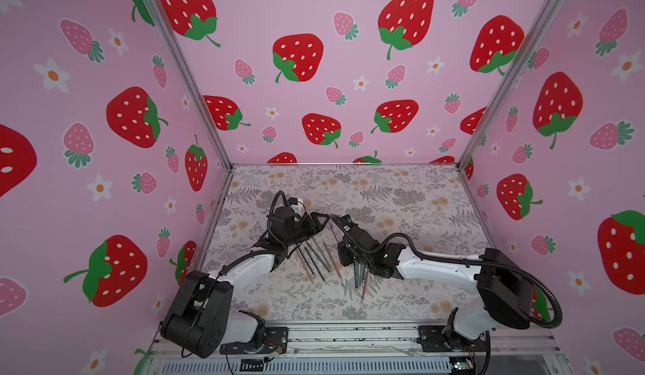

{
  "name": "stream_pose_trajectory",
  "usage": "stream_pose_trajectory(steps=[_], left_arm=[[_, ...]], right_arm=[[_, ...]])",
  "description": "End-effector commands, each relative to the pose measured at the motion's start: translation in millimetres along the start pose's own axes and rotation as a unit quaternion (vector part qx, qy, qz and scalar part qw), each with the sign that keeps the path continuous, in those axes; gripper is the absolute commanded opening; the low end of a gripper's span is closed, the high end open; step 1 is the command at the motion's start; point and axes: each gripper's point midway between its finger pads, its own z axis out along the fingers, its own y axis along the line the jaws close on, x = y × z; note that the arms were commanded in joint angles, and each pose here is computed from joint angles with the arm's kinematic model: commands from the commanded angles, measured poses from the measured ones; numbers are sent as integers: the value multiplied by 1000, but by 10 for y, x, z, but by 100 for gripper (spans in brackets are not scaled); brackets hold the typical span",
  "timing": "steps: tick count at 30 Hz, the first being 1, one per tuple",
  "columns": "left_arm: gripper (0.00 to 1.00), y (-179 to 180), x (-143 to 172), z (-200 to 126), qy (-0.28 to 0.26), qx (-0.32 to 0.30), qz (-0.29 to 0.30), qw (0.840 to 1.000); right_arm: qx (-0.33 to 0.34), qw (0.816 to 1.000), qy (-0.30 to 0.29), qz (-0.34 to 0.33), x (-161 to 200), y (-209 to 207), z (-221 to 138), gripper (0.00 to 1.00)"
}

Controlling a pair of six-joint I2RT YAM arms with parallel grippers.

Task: Remove the protective cover of the pencils
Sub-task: Remove the protective sleeve from the pencil.

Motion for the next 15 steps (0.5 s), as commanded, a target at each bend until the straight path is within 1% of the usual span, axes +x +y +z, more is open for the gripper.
stream_pose_trajectory(steps=[1,8,11,15], left_arm=[[61,-274,-112,71,-4,40,17,999],[36,-308,-27,167,11,35,24,999],[30,-307,-3,193,18,34,22,999],[24,-377,26,233,32,38,25,998]], right_arm=[[-15,1000,-16,-5,-82,85,-70,0],[-11,1000,-18,-6,-111,83,-59,0],[-9,1000,-17,-7,-113,84,-51,0],[-10,1000,-20,-8,-162,104,-64,0]])
